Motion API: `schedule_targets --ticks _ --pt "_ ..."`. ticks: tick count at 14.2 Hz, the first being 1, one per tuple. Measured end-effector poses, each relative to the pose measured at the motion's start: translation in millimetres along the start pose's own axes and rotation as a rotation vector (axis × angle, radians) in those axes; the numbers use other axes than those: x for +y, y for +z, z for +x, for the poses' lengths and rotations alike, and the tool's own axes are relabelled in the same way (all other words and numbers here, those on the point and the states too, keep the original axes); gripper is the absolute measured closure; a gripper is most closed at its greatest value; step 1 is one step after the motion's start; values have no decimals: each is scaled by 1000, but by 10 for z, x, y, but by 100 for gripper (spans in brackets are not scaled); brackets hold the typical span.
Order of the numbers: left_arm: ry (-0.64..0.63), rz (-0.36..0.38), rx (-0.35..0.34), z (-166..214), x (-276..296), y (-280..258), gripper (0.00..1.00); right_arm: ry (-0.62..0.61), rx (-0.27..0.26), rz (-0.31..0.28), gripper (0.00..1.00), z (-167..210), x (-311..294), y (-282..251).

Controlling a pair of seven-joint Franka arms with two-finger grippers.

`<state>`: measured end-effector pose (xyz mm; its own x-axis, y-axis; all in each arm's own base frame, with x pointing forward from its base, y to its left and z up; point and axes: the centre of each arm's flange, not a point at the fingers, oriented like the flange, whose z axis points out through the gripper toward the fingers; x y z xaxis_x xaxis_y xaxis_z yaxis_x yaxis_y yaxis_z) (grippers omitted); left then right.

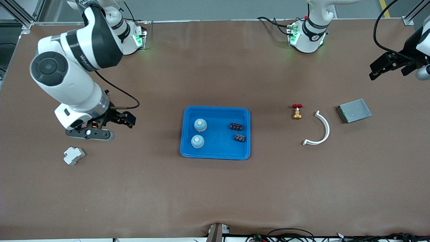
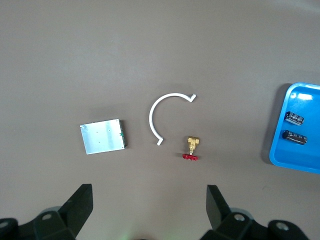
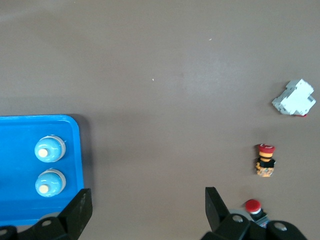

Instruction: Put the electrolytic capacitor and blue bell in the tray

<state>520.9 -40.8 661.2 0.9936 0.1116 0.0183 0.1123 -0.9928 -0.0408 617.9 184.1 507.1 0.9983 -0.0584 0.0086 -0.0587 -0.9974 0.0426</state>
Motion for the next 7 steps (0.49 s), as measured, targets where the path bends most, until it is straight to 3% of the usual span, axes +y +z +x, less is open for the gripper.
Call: schedule_targets --ticks 7 --pt "14 0 -1 -16 75 1 0 -108 -26 -3 0 147 1085 -159"
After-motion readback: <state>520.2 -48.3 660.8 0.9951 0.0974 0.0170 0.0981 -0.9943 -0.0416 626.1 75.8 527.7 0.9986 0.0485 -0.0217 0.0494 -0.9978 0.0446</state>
